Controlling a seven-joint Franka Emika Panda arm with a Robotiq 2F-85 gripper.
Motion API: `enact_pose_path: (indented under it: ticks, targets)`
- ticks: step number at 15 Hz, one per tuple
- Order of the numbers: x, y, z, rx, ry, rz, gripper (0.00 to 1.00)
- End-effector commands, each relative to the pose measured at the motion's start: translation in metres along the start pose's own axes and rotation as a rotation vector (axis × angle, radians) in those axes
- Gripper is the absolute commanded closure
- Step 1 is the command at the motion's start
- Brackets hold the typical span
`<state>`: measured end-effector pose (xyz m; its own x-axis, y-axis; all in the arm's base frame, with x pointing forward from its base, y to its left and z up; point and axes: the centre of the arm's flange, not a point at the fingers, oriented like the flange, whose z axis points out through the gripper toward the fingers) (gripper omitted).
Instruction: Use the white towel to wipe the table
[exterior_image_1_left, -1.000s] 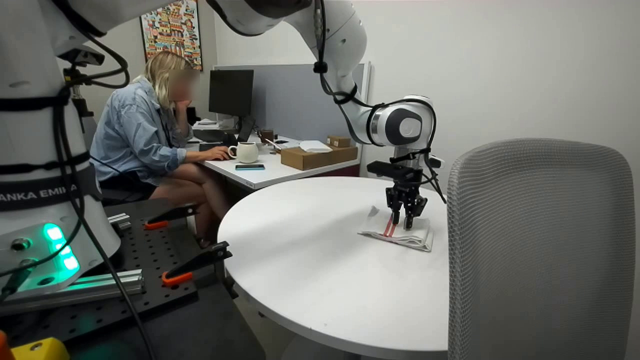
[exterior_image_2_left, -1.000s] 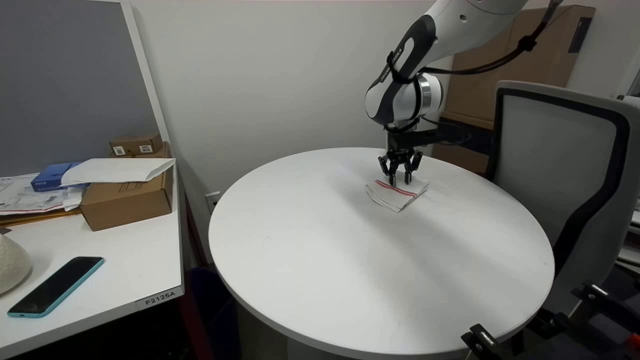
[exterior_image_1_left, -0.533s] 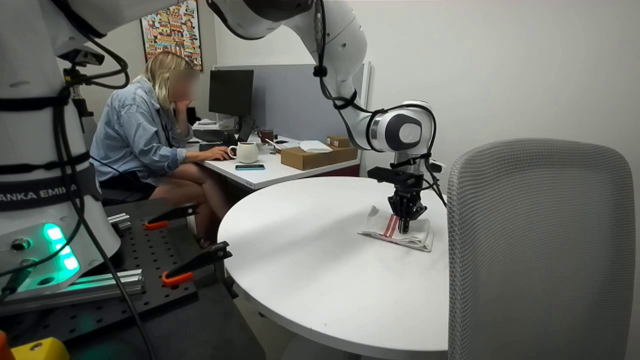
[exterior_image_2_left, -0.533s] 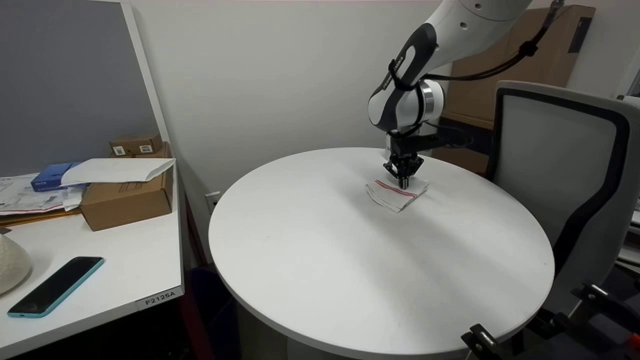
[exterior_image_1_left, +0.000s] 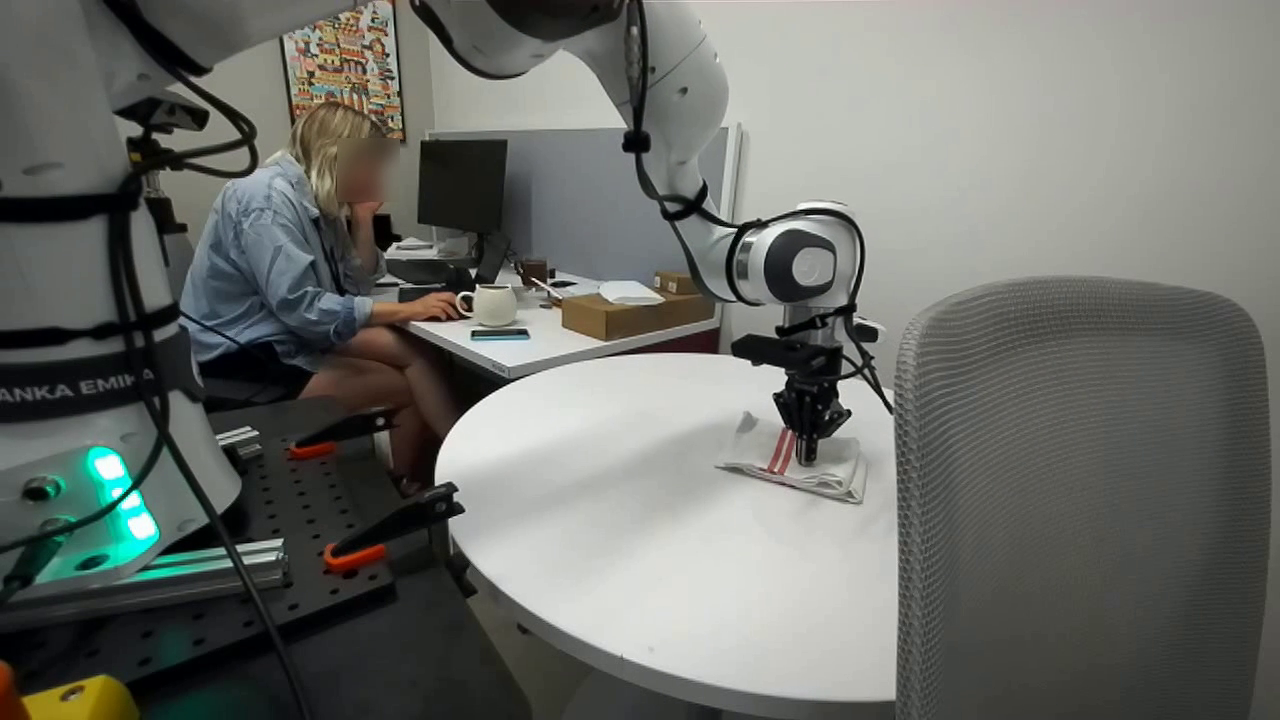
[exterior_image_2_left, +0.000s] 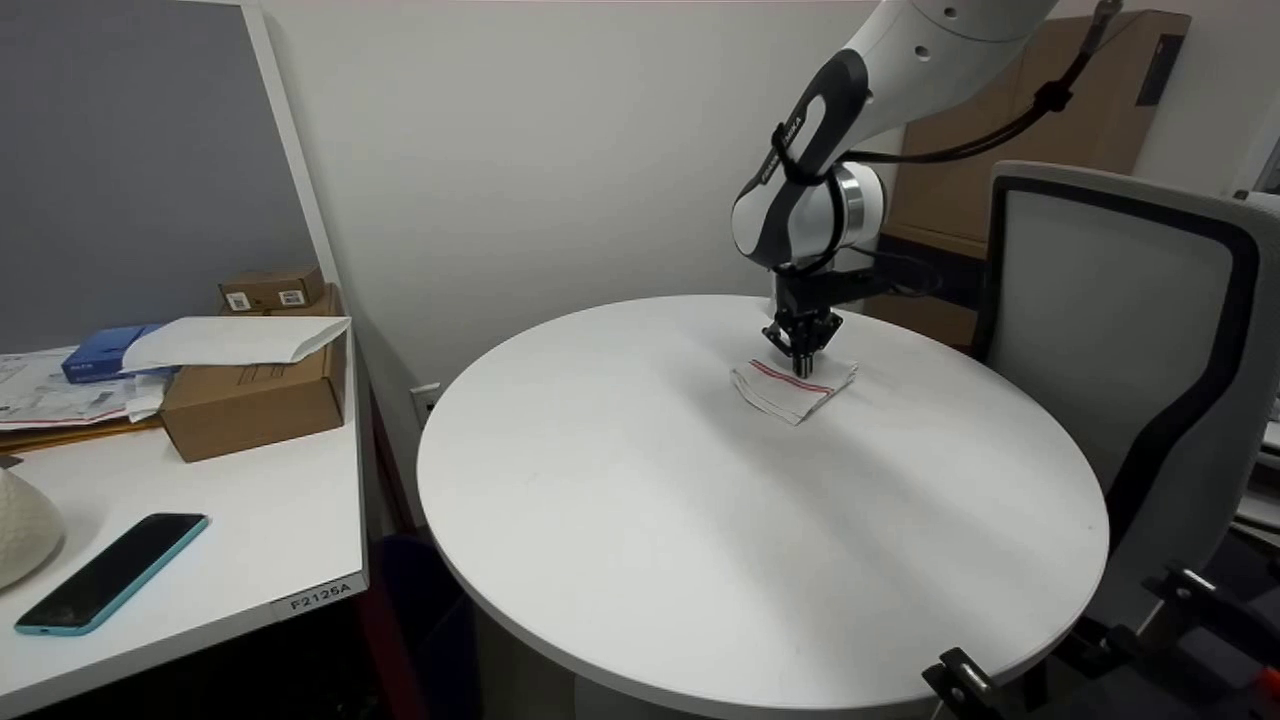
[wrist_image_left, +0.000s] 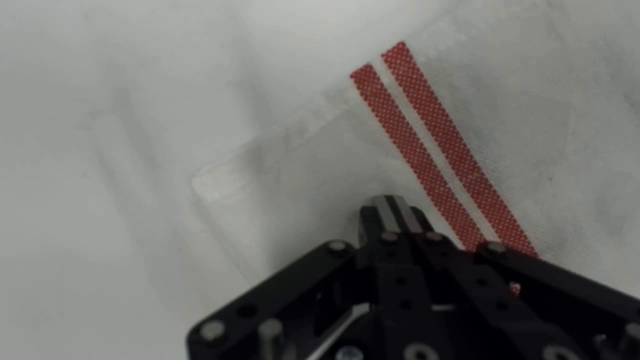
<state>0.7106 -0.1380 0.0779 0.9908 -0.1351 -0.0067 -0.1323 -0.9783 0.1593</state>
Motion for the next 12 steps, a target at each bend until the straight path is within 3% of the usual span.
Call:
enact_pose_path:
  ticks: [1,4,9,10,11,12]
  targets:
    - [-0.008,-0.016,-0.013,0.008,0.042,-0.051,0.98]
    - [-0.011,-0.03,0.0,0.057,0.032,-0.086,0.98]
    - [-0.013,-0.032,-0.001,0.067,0.029,-0.106,0.99]
    - [-0.012,-0.031,-0.002,0.067,0.029,-0.105,0.74]
    - [-0.013,-0.031,-0.002,0.063,0.031,-0.11,0.71]
    - [-0.013,-0.032,-0.002,0.057,0.033,-0.121,0.92]
